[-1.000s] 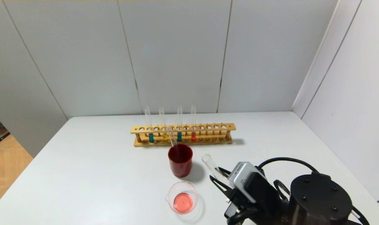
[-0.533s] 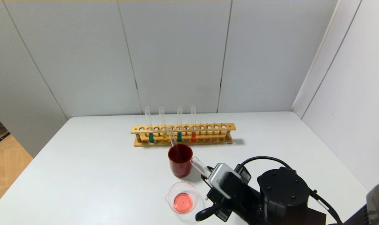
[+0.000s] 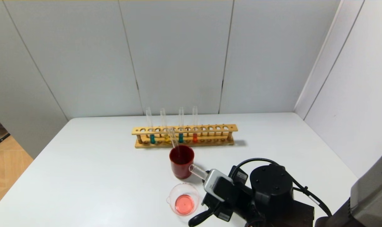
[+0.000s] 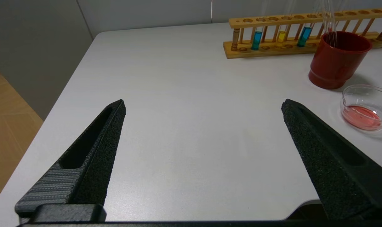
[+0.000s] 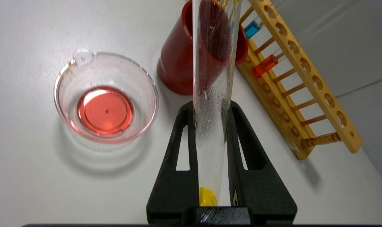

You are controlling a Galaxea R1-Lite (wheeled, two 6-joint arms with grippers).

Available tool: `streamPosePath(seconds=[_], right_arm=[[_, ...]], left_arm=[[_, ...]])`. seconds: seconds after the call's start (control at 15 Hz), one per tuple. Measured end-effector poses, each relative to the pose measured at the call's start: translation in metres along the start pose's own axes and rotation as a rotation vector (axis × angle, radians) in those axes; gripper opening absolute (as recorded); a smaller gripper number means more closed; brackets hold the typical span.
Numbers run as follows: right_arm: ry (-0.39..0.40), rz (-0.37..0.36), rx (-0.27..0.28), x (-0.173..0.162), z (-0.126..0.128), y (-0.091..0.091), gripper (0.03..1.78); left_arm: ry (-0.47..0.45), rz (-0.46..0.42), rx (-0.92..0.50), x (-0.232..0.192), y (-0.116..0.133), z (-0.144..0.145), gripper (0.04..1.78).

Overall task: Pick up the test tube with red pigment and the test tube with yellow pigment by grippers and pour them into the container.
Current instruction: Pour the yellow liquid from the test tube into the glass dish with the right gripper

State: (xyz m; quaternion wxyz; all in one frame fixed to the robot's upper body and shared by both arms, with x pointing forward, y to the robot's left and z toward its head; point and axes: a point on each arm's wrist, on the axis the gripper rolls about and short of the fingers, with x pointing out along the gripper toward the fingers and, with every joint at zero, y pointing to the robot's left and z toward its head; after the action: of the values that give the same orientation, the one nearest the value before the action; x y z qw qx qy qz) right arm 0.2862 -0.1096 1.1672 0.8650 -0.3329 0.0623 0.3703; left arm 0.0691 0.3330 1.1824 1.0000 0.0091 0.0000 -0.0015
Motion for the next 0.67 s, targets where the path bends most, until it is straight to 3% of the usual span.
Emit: streamPosePath(seconds=[0.13, 0.47, 0.67], right_arm=[[0.017, 0.012, -0.057, 0.001, -0.002, 0.0, 0.28], [0.005, 0.033, -0.079, 0.01, 0.007, -0.002, 0.28], [0.032, 0.051, -0.144, 0.011, 0.007, -0.002, 0.28]], left_arm=[[0.0, 0.0, -0.001, 0.0, 0.0, 0.0, 1.75], [0.0, 0.0, 0.0, 0.0, 0.0, 0.0, 1.75], [0.0, 0.0, 0.0, 0.0, 0.0, 0.0, 1.75]])
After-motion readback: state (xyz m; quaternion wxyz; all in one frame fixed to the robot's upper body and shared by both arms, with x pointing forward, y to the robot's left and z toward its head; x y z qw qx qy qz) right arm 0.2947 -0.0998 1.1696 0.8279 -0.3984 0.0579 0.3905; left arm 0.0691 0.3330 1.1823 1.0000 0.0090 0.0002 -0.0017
